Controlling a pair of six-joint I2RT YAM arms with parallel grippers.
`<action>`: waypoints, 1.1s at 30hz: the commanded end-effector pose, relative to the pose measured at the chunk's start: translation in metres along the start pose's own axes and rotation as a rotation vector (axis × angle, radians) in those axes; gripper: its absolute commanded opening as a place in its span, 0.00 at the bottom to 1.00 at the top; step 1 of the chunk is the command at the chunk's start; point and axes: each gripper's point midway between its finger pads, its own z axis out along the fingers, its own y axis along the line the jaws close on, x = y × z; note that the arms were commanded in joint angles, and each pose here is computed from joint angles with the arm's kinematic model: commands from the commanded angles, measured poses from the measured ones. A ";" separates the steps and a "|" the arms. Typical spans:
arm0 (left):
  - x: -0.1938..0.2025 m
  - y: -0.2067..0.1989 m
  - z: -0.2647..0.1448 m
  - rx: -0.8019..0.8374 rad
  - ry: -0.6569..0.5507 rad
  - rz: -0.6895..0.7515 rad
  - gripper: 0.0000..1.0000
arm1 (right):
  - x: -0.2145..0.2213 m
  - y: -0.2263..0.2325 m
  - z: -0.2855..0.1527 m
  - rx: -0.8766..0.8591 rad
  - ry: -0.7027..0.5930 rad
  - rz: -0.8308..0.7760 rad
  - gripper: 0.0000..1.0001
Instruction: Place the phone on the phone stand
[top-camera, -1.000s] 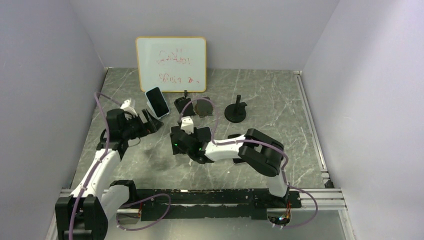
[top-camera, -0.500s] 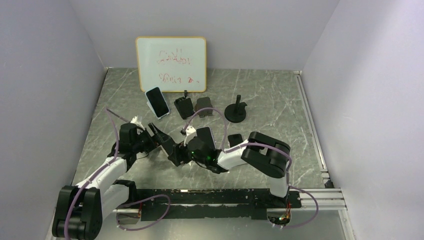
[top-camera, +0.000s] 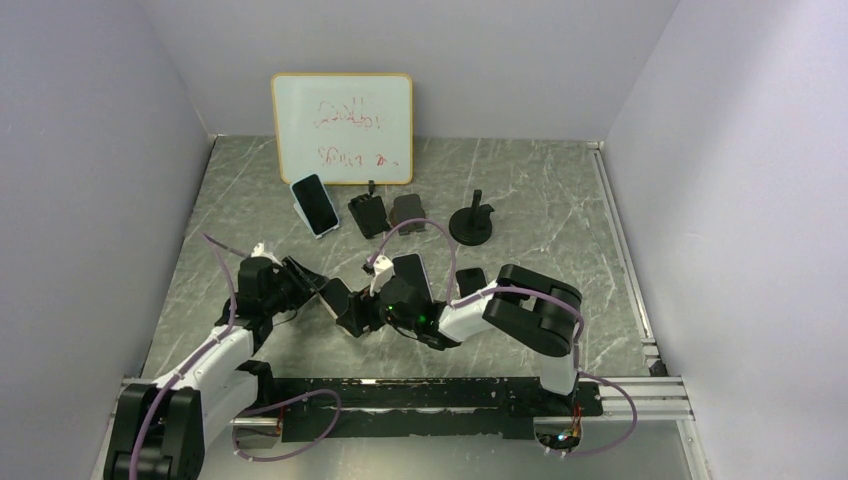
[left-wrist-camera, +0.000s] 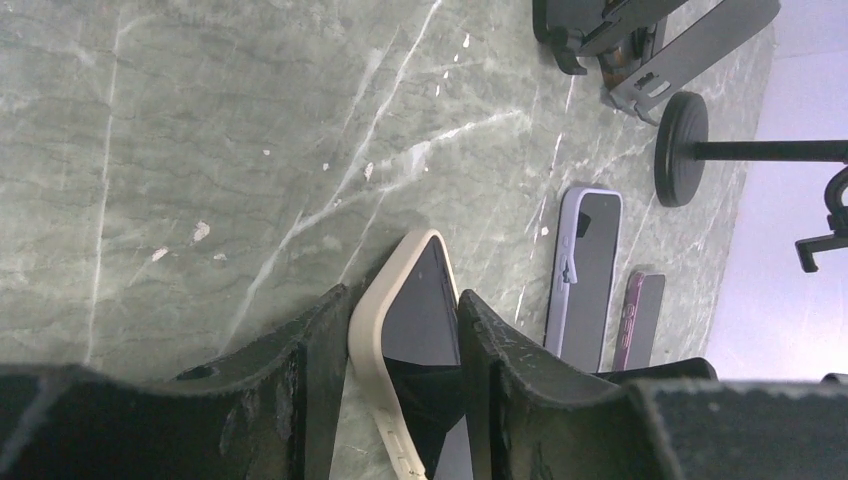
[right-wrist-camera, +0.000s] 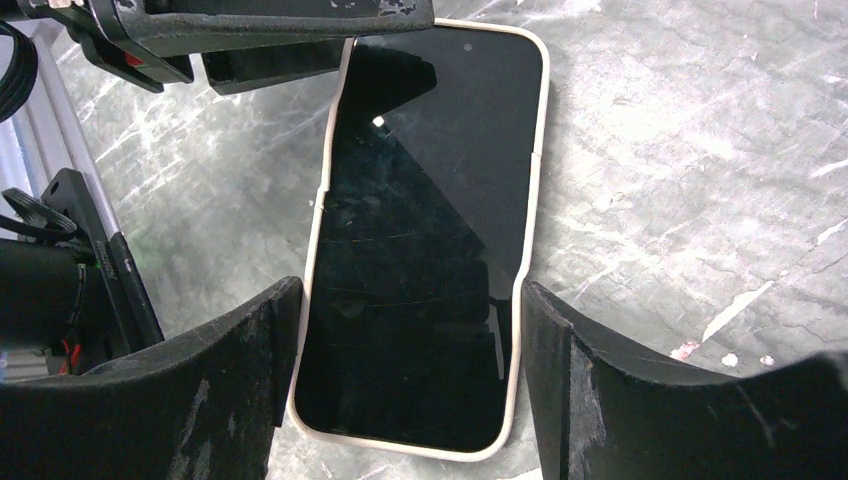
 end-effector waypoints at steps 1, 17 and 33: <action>0.001 -0.012 -0.004 0.055 0.000 -0.026 0.47 | 0.026 0.000 -0.005 -0.016 0.084 0.001 0.54; 0.016 -0.015 -0.005 0.132 0.035 -0.033 0.05 | 0.022 0.000 -0.007 -0.025 0.065 -0.002 0.58; -0.054 -0.132 -0.026 0.519 -0.159 0.341 0.05 | -0.221 -0.078 -0.175 0.283 -0.592 -0.019 1.00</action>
